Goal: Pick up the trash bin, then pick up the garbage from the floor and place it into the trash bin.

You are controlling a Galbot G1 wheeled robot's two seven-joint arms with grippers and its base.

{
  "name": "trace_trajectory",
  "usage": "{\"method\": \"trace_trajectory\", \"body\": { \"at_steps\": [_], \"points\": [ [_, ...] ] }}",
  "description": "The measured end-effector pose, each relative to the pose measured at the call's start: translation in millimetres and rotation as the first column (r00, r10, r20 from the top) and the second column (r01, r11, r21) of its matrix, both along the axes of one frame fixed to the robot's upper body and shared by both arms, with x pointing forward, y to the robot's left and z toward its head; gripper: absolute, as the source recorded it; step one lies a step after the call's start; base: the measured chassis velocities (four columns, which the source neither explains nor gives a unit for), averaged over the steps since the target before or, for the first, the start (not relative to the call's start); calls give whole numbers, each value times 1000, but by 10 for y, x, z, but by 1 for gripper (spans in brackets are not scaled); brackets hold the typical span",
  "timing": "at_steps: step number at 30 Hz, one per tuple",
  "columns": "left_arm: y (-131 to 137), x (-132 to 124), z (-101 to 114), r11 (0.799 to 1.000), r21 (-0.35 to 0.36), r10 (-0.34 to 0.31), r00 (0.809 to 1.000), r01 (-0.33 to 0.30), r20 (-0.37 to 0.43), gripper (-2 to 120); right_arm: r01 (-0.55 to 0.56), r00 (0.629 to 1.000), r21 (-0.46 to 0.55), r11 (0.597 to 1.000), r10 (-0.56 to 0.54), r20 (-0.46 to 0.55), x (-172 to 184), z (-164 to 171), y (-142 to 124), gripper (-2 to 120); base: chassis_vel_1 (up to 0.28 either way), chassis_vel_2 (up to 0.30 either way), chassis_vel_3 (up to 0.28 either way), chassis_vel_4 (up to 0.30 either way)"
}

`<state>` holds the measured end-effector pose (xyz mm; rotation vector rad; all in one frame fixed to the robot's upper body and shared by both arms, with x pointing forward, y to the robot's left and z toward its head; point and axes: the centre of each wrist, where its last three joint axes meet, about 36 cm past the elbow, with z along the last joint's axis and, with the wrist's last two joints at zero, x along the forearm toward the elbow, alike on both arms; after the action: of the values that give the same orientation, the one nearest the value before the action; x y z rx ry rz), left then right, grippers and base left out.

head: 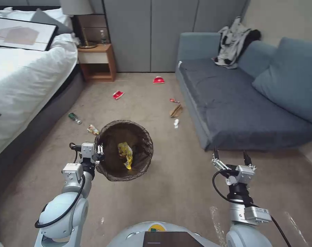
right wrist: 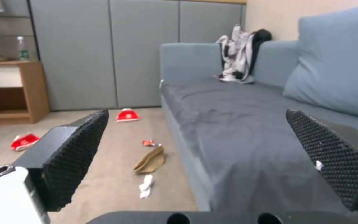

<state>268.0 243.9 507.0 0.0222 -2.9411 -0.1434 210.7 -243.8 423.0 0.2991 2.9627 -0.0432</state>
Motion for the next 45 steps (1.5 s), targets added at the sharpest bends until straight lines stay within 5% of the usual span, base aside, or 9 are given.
{"method": "trace_trajectory", "body": {
  "at_steps": [17, 45],
  "points": [
    [0, 19, -26, 1000, -1, -10, 1000, 10, -3, 3, 9, 1000, 0, 1000, -9, -4, 1, 18, 8, 100, -22, 34, 32, -20],
    [10, 63, -72, 1000, -2, -25, 1000, 25, -3, 3, 10, 1000, 0, 1000, -10, -11, 11, -57, 45, 100, -221, 217, 213, -222]
  ]
}}
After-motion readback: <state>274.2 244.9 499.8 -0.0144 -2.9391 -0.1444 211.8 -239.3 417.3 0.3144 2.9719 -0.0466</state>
